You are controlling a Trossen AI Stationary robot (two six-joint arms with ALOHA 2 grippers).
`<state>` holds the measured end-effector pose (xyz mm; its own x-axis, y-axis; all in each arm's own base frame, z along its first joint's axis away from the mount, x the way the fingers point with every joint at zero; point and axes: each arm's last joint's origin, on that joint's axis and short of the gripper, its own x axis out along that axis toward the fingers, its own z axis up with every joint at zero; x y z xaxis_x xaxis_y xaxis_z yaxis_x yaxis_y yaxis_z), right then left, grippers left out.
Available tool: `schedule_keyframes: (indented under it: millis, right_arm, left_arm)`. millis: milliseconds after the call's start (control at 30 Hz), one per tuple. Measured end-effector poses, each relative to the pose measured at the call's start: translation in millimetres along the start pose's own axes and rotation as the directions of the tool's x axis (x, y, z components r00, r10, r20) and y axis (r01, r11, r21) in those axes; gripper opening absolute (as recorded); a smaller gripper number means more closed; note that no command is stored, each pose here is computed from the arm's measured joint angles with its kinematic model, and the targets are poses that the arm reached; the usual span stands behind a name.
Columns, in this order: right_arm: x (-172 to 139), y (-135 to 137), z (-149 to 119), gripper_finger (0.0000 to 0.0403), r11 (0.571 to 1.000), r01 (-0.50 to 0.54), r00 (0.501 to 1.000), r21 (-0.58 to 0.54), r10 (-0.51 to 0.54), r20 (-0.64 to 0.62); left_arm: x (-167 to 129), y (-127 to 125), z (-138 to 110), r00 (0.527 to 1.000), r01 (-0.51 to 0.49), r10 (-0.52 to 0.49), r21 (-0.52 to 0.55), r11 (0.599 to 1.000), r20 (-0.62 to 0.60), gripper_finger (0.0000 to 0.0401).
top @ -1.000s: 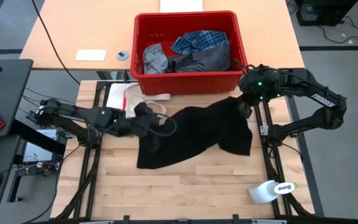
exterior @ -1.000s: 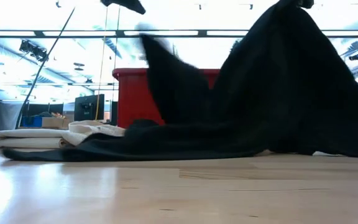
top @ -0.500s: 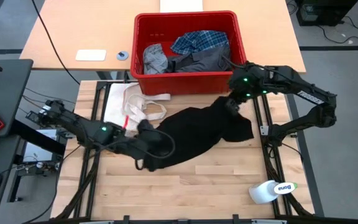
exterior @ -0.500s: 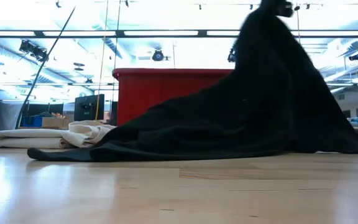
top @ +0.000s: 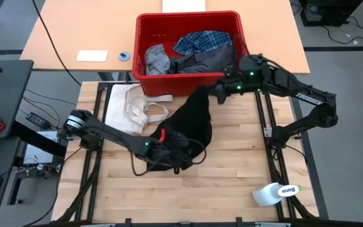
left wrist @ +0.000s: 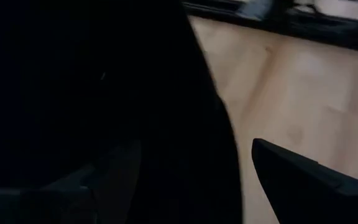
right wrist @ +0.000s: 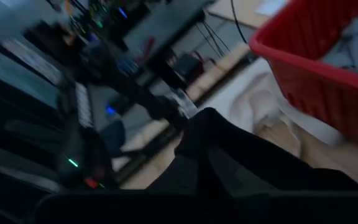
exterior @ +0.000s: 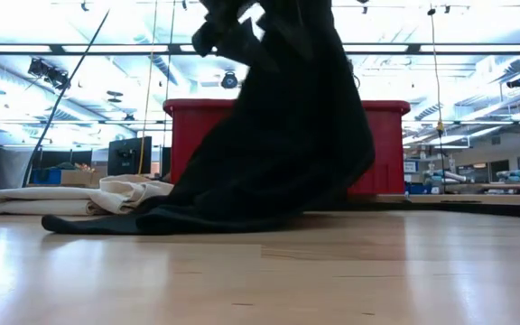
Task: Fold Laundry from Bin
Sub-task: Fold the black shirt
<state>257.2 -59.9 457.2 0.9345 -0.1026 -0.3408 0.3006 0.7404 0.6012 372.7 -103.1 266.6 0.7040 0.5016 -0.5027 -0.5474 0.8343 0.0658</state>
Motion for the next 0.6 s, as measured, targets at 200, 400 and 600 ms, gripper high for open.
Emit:
schedule_keyframes:
  millis: [200,400,600]
  right_arm:
    - [-1.7,4.0,1.1,0.0013,0.999,-0.03,0.999,0.042,0.03,0.019]
    - [-1.4,7.9,-1.8,0.0013,0.998,-0.044,0.999,0.038,0.044,0.008]
    - [-1.4,8.0,-1.7,0.0013,0.998,-0.048,0.999,0.034,0.048,0.008]
  left_arm:
    - [21.0,-7.9,-5.0,0.98,-0.162,0.159,0.016,0.987,0.123,0.0291]
    - [36.7,-8.6,3.6,0.94,-0.275,0.253,0.069,0.959,0.231,0.0268]
    - [52.0,7.7,14.7,0.923,-0.327,0.301,0.076,0.942,0.24,0.025]
